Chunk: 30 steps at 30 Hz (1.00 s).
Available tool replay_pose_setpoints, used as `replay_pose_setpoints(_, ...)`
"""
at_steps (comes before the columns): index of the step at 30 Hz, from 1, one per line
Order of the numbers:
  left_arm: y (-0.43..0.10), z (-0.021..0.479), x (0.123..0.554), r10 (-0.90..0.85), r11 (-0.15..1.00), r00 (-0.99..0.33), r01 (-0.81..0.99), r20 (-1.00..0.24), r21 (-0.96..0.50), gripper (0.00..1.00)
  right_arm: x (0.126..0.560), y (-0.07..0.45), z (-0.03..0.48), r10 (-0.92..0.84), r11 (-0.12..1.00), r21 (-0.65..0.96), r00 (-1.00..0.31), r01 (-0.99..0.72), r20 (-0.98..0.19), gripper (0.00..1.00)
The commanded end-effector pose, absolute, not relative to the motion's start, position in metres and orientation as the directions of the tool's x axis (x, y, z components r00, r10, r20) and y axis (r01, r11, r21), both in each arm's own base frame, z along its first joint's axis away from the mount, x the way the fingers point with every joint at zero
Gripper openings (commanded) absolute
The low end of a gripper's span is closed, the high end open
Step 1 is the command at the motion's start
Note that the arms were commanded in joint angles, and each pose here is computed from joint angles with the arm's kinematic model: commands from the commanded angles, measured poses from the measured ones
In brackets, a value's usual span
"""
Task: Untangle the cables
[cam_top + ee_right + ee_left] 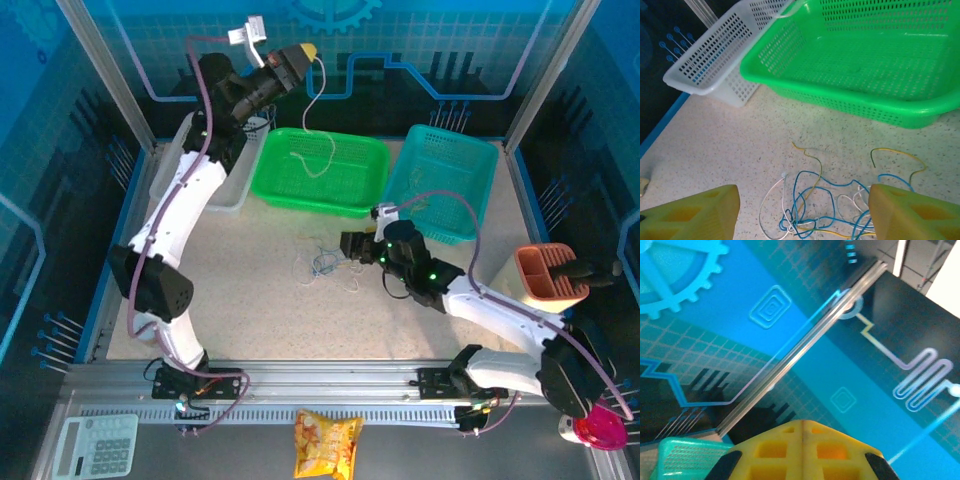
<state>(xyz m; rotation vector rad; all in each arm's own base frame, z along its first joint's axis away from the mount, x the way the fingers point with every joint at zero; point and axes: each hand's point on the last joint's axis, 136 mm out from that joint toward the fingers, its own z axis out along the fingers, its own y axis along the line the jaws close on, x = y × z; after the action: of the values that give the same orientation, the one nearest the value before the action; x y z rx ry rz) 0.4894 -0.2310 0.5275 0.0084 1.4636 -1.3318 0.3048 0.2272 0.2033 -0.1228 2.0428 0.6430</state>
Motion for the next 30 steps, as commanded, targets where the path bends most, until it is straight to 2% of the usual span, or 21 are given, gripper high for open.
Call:
replay_pose_setpoints(1,-0.219,0.525,0.509,-0.623,0.403,-0.351,0.622,-0.699,-0.671,0.0,0.298,0.206,0.213,0.178,0.872,0.394,-0.564,-0.29,-0.807,0.69)
replay_pose_setpoints(12,-0.216,0.383,0.574,-0.573,0.511,-0.463,0.443,-0.676,-0.737,0.0,0.29,0.168,0.208,0.232,0.89,0.41,-0.575,-0.2,-0.785,0.7)
replay_pose_setpoints(13,-0.216,0.369,0.578,-0.565,0.518,-0.483,0.423,-0.669,-0.743,0.03,0.29,0.168,0.206,0.232,0.89,0.41,-0.579,-0.198,-0.782,0.7)
replay_pose_setpoints(14,-0.216,0.359,0.58,-0.559,0.521,-0.5,0.409,-0.662,-0.749,0.08,0.291,0.168,0.205,0.232,0.89,0.411,-0.58,-0.197,-0.781,0.7)
replay_pose_setpoints(15,-0.216,0.35,0.582,-0.552,0.526,-0.515,0.396,-0.656,-0.753,0.18,0.291,0.169,0.205,0.232,0.89,0.412,-0.583,-0.197,-0.779,0.7)
replay_pose_setpoints(17,-0.212,0.338,0.583,-0.542,0.536,-0.538,0.37,-0.645,-0.759,0.48,0.293,0.17,0.204,0.23,0.89,0.412,-0.588,-0.196,-0.776,0.7)
replay_pose_setpoints(19,-0.206,0.339,0.581,-0.535,0.552,-0.54,0.359,-0.65,-0.753,0.72,0.294,0.172,0.204,0.228,0.889,0.413,-0.589,-0.199,-0.775,0.7)
replay_pose_setpoints(22,-0.199,0.349,0.574,-0.516,0.583,-0.529,0.361,-0.674,-0.728,0.93,0.296,0.173,0.205,0.23,0.888,0.415,-0.588,-0.199,-0.775,0.7)
replay_pose_setpoints(23,-0.197,0.354,0.571,-0.512,0.59,-0.525,0.361,-0.68,-0.722,0.99,0.297,0.173,0.208,0.235,0.887,0.417,-0.584,-0.198,-0.777,0.7)
replay_pose_setpoints(30,-0.19,0.382,0.54,-0.483,0.601,-0.53,0.378,-0.697,-0.704,0.99,0.305,0.177,0.211,0.221,0.892,0.406,-0.59,-0.2,-0.777,0.7)
